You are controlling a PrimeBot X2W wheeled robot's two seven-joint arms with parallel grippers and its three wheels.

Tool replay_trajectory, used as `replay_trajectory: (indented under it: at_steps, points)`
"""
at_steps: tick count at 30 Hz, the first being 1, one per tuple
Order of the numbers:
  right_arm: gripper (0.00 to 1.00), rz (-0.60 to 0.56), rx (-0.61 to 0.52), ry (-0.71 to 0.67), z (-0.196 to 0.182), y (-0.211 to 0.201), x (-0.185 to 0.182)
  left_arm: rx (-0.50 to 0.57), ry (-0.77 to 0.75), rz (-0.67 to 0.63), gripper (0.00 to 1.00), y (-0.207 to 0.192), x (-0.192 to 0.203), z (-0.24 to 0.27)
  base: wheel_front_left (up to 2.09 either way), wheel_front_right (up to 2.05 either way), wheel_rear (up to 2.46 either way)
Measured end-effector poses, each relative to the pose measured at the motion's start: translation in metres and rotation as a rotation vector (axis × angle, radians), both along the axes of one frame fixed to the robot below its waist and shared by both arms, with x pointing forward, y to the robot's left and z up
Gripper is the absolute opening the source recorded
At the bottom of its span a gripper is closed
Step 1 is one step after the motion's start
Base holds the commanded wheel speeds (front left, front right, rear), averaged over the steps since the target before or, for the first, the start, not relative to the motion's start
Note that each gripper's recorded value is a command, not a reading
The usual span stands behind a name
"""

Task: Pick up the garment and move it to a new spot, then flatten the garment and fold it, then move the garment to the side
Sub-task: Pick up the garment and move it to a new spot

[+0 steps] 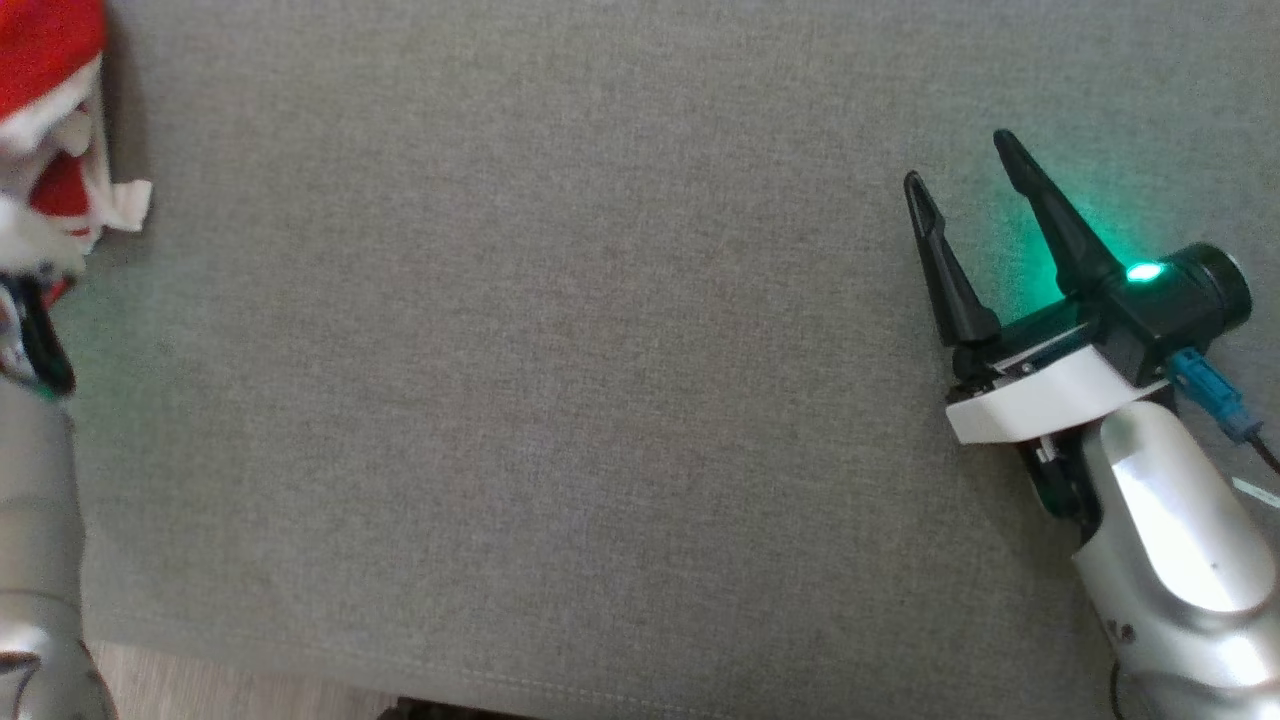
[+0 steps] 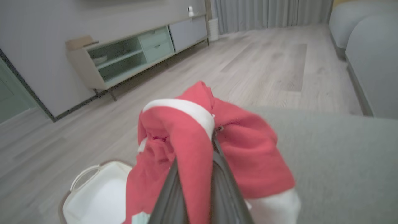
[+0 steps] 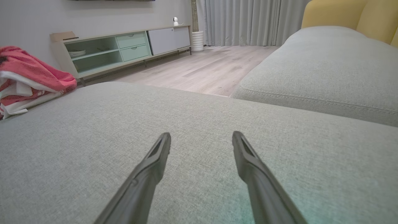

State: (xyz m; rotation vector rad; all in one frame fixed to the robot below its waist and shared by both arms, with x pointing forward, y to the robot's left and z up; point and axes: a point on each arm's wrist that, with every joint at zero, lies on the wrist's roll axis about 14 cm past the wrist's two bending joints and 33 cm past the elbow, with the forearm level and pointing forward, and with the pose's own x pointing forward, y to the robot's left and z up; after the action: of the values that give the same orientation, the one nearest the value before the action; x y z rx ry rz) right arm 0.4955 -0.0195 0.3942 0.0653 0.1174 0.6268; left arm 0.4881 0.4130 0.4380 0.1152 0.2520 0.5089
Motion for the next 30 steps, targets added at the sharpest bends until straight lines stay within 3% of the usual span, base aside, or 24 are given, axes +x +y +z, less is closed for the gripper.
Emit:
replay_trajectory:
  at_steps: [8, 14, 15, 19, 23, 30]
  points:
    - [1.0, -0.039, 0.033, 0.027, 0.019, 0.0, -0.026, 0.146, -0.307, -0.302, 0.0, -0.069, 0.051, 0.127, 0.0, 0.0, 0.0]
    - [1.0, -0.12, 0.048, 0.024, 0.037, -0.021, -0.043, 0.099, -0.464, -0.555, 0.0, -0.174, 0.073, 0.174, 0.0, 0.0, 0.0]
    - [1.0, -0.12, 0.048, 0.024, 0.037, -0.021, -0.043, 0.099, -0.464, -0.555, 0.0, -0.174, 0.073, 0.174, 0.0, 0.0, 0.0]
    - [1.0, -0.191, 0.03, 0.014, 0.044, -0.047, -0.052, -0.043, -0.522, -0.736, 0.0, -0.266, 0.074, 0.179, 0.0, 0.0, 0.0]
    - [1.0, -0.263, 0.041, 0.005, 0.054, -0.068, -0.062, -0.191, -0.467, -0.887, 0.0, -0.344, 0.058, 0.147, 0.0, 0.0, 0.0]
    - [1.0, -0.376, 0.021, 0.008, 0.057, -0.107, -0.083, -0.389, -0.258, -1.002, 0.0, -0.41, 0.01, 0.063, 0.0, 0.0, 0.0]
